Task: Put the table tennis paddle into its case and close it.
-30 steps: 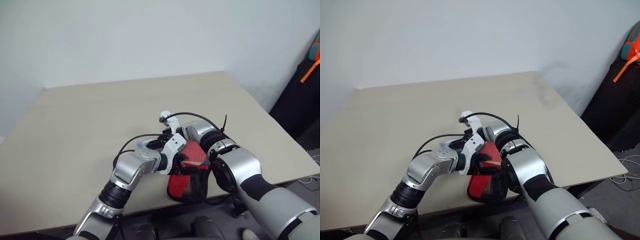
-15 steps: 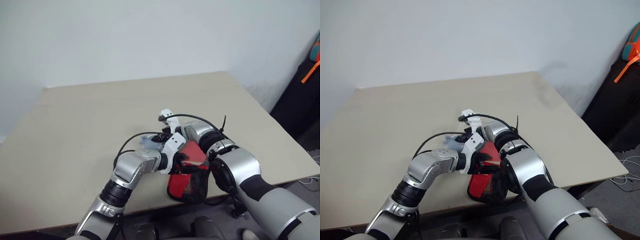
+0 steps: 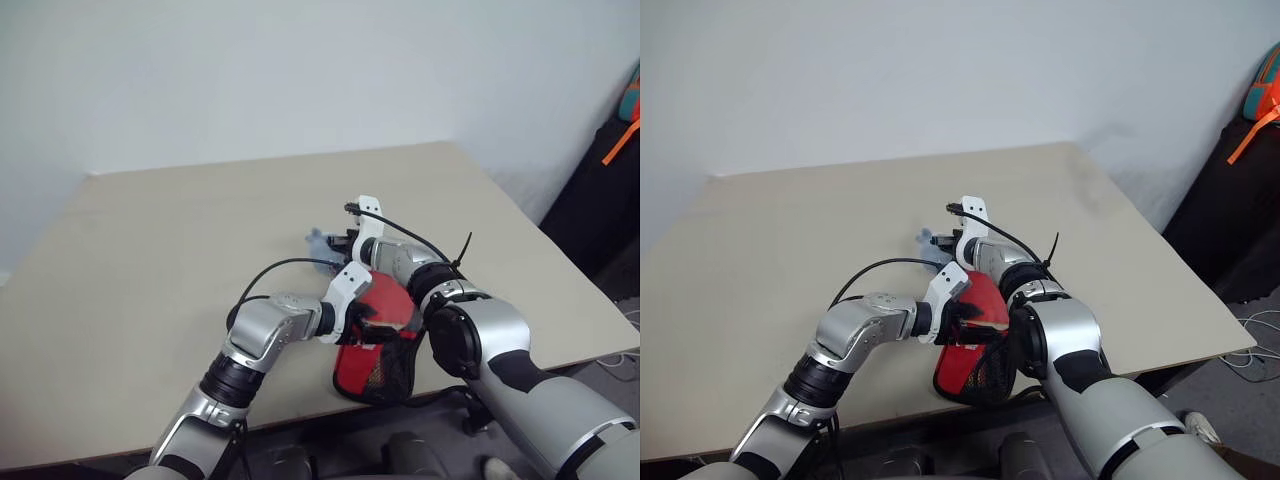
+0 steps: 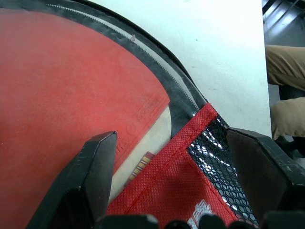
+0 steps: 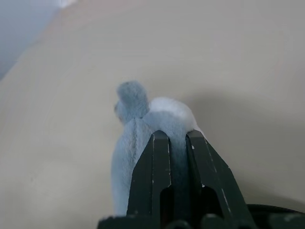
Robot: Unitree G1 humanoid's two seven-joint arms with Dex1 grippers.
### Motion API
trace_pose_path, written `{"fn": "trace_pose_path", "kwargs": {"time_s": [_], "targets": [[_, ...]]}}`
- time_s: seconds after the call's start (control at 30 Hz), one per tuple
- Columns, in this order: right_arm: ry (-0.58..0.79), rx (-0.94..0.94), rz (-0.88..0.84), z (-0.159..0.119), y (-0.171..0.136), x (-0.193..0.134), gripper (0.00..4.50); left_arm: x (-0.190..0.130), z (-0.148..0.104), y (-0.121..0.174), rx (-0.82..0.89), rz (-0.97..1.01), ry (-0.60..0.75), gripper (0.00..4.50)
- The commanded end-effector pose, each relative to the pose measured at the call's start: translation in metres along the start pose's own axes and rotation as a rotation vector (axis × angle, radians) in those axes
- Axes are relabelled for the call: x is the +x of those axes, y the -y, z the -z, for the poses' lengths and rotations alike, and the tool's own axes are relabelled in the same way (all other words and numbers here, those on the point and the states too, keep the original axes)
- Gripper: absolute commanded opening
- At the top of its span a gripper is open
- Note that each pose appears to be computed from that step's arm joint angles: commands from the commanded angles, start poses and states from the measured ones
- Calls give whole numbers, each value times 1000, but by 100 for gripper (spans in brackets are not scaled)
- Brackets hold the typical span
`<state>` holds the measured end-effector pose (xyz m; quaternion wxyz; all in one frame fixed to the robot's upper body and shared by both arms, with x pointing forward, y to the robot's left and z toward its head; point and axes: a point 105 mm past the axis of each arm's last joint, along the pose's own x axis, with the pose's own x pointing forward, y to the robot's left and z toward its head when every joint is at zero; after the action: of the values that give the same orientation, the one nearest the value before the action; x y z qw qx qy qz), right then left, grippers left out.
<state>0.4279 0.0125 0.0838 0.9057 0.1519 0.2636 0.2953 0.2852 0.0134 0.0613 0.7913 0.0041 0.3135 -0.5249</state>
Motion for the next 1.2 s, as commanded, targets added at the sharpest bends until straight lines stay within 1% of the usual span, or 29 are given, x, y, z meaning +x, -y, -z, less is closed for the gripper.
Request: {"fn": "trace_pose_path", "kwargs": {"time_s": [0.03,0.27,0.4,0.5,0.7,0.8,1.1,1.2], "targets": [[144,12,85,-34,13,-7,2,0,5,-2,-11,-7,-30,387],[206,61,189,-40,34,-14,2,-3,5,-5,-16,-22,-25,387],[226,50,179,-45,29,-13,2,-4,4,-6,-15,-28,-23,387],[260,31,203,-52,30,-15,2,-5,4,-6,-15,-30,-22,387],[382,111,337,-72,59,-33,2,-7,4,-8,-21,-44,-16,387],[417,140,383,-79,70,-41,2,-8,4,-8,-28,-48,-14,387],[445,120,451,-89,89,-56,2,-10,5,-10,-37,-64,-8,387],[419,102,488,-83,101,-61,2,-10,5,-10,-44,-68,-4,387]]}}
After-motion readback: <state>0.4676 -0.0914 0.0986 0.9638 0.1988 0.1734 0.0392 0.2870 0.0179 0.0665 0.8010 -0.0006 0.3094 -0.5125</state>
